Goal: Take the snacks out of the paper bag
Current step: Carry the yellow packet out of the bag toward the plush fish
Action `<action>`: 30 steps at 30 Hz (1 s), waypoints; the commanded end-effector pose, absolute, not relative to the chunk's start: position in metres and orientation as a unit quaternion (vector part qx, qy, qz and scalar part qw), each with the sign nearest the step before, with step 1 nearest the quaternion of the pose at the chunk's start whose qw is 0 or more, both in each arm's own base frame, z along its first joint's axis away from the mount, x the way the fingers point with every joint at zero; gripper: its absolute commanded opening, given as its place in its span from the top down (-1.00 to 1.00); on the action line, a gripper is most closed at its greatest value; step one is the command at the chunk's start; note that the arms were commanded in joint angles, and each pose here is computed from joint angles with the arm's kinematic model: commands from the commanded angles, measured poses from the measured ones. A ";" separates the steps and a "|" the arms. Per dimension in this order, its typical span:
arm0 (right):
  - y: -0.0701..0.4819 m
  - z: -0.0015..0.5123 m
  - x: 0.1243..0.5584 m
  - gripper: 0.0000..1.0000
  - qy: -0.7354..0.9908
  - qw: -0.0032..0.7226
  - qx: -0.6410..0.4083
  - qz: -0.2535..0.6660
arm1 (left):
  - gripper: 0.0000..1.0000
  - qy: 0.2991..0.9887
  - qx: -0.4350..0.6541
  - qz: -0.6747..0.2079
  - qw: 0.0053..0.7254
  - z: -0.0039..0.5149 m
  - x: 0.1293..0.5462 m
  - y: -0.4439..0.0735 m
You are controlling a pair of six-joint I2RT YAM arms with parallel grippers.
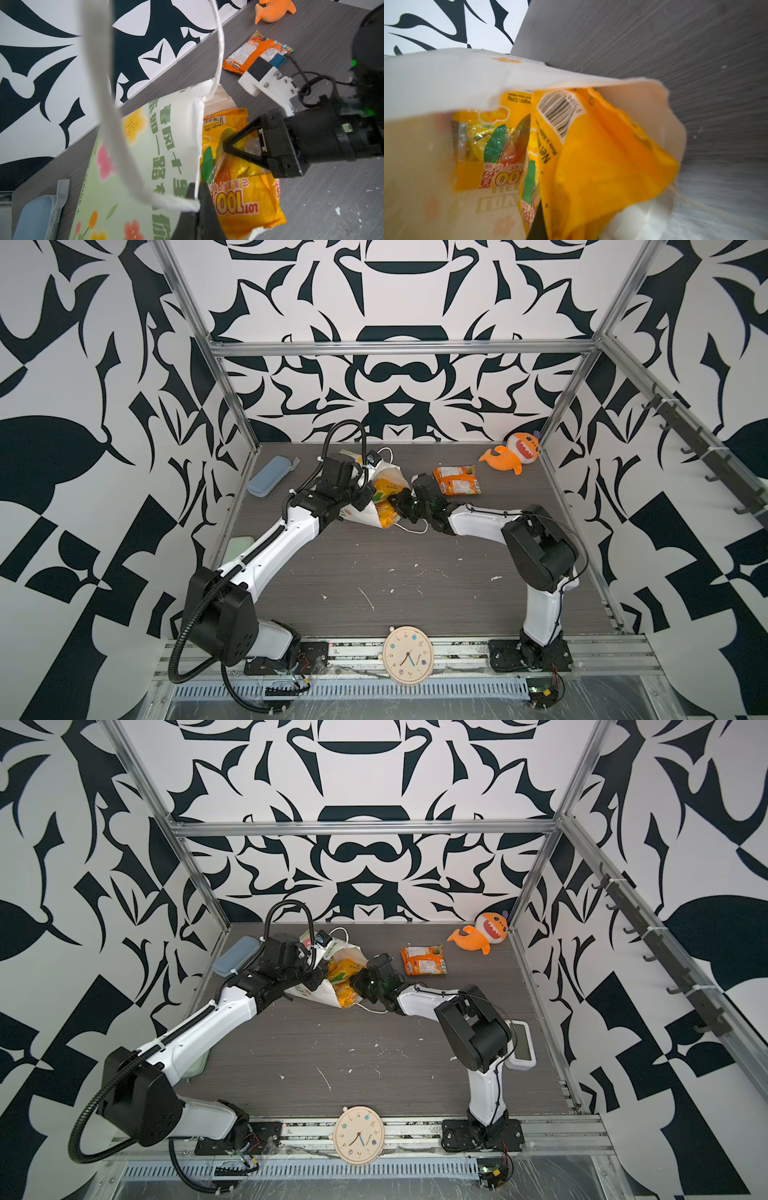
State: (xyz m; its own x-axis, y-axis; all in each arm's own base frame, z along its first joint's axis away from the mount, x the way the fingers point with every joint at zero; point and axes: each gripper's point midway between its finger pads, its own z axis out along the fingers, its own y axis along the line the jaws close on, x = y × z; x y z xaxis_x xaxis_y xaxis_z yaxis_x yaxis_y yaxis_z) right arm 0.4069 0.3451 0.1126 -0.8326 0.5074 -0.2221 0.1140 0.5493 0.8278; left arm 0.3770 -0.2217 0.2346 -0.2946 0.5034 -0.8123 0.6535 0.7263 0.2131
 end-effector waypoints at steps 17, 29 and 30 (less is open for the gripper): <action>0.239 0.246 0.345 0.89 0.834 0.312 0.130 0.436 | 1.00 0.776 0.352 -0.092 0.516 0.261 0.382 -0.227; 0.072 0.251 0.380 0.90 0.786 0.401 0.294 0.366 | 1.00 0.772 0.353 -0.101 0.520 0.268 0.382 -0.231; 0.057 0.250 0.388 0.90 0.773 0.415 0.314 0.364 | 1.00 0.771 0.353 -0.101 0.520 0.268 0.381 -0.231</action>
